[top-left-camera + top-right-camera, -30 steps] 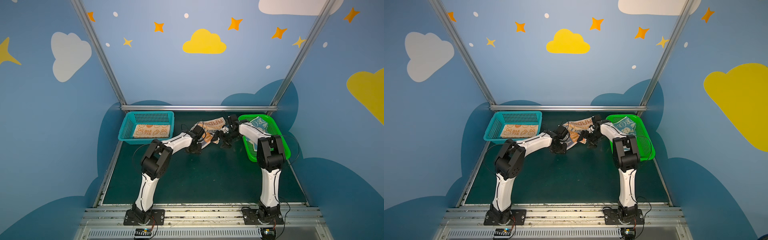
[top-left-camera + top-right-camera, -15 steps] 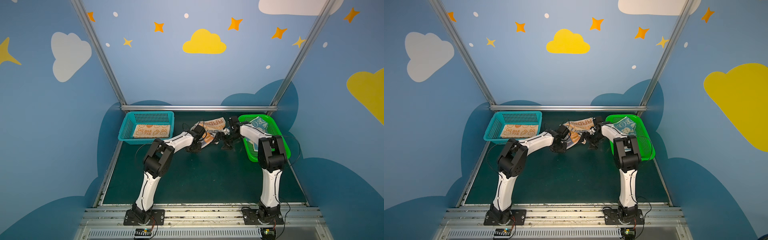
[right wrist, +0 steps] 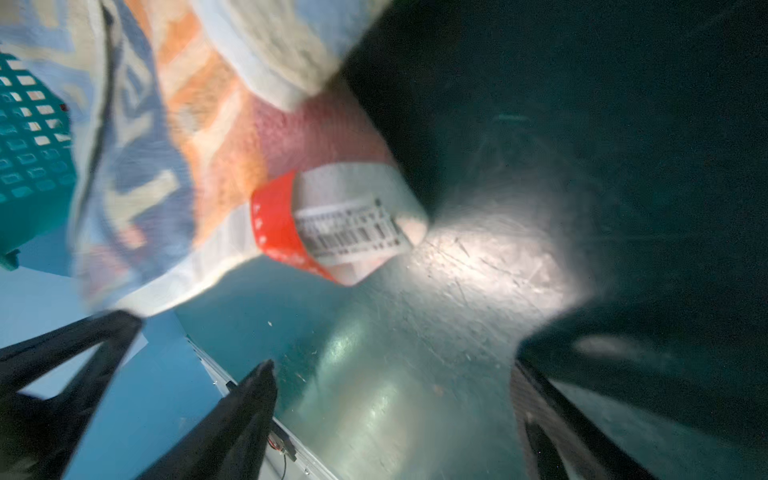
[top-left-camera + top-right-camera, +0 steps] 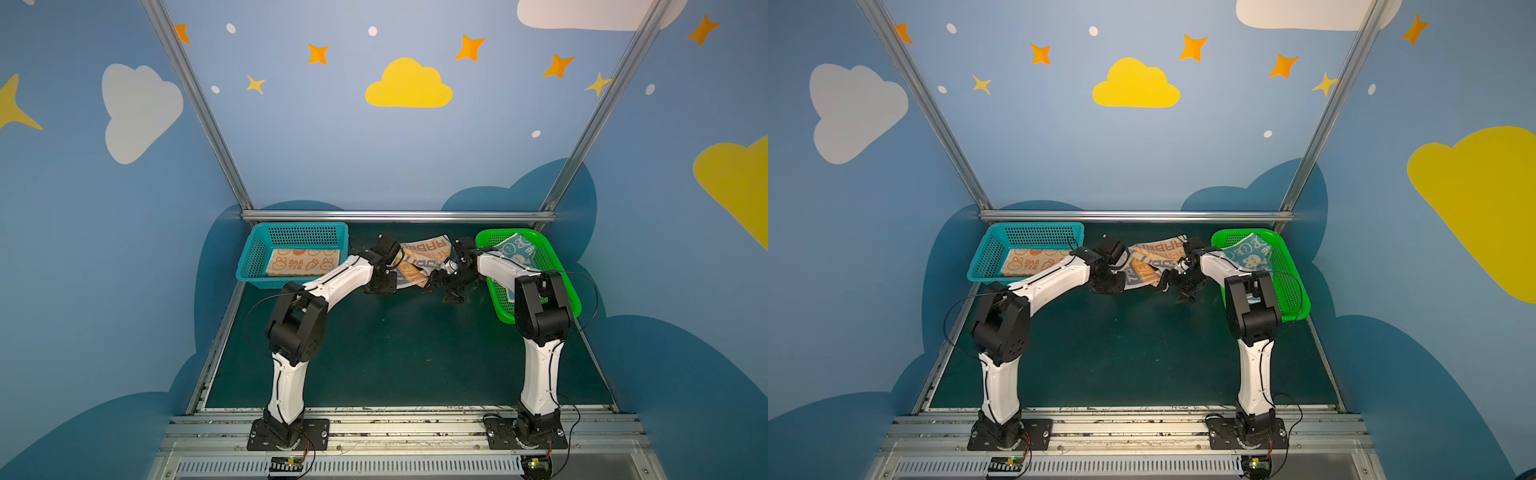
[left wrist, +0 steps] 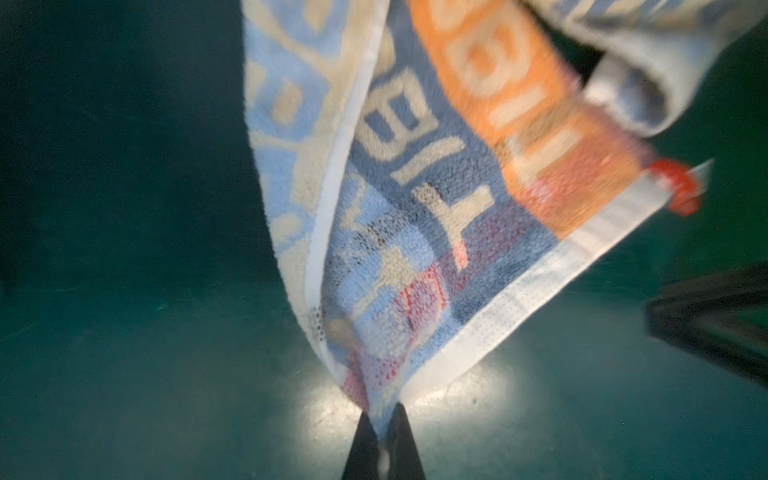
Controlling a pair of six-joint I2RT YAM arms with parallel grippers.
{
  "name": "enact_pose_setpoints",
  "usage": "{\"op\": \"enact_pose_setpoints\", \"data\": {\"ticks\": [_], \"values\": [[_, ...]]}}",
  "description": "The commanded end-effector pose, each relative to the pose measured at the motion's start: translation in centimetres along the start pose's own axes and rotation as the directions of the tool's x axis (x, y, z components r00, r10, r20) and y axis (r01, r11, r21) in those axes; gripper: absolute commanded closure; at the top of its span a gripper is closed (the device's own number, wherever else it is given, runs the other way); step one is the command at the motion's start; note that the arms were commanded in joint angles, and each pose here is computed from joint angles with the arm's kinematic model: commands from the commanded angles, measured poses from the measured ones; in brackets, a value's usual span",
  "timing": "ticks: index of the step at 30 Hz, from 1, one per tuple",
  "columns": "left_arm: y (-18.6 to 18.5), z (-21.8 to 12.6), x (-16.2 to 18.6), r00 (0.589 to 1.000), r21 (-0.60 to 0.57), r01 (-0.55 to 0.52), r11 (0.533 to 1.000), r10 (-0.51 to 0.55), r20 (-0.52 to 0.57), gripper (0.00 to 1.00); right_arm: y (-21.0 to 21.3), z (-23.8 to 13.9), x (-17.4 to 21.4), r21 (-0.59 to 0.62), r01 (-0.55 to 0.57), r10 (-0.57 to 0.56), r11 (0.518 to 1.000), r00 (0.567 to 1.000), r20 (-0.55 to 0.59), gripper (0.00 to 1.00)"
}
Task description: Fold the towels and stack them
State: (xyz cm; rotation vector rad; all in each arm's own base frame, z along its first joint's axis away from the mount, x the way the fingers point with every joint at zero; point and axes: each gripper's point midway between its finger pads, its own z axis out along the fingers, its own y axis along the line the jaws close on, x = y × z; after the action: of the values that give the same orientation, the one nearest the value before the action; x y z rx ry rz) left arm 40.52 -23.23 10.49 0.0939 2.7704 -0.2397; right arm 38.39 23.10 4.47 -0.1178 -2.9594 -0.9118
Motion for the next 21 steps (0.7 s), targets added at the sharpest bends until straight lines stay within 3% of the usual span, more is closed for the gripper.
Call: {"op": "enact_pose_setpoints", "data": {"ticks": [1, 7, 17, 21], "values": [[1.5, -2.8, 0.0, 0.999, 0.006, 0.031, 1.0, -0.031, 0.011, 0.97, 0.8, -0.8, 0.4, 0.014, 0.05, -0.05, 0.999, 0.998, 0.022, 0.14], [2.2, -3.4, 0.4, 0.998, 0.034, 0.064, 0.997, -0.065, 0.017, 0.97, 2.8, 1.0, 0.9, 0.013, 0.103, -0.103, 0.995, 0.995, -0.003, 0.25], [2.4, -3.2, -0.3, 0.998, 0.032, 0.067, 0.997, -0.068, 0.016, 0.97, 6.8, 2.8, 4.7, -0.034, 0.233, -0.234, 0.972, 0.972, -0.017, 0.28], [2.3, -3.7, -1.0, 0.997, 0.042, 0.075, 0.996, -0.076, 0.031, 0.97, 6.6, 4.6, 5.4, -0.005, 0.219, -0.219, 0.976, 0.976, -0.013, 0.31]]}}
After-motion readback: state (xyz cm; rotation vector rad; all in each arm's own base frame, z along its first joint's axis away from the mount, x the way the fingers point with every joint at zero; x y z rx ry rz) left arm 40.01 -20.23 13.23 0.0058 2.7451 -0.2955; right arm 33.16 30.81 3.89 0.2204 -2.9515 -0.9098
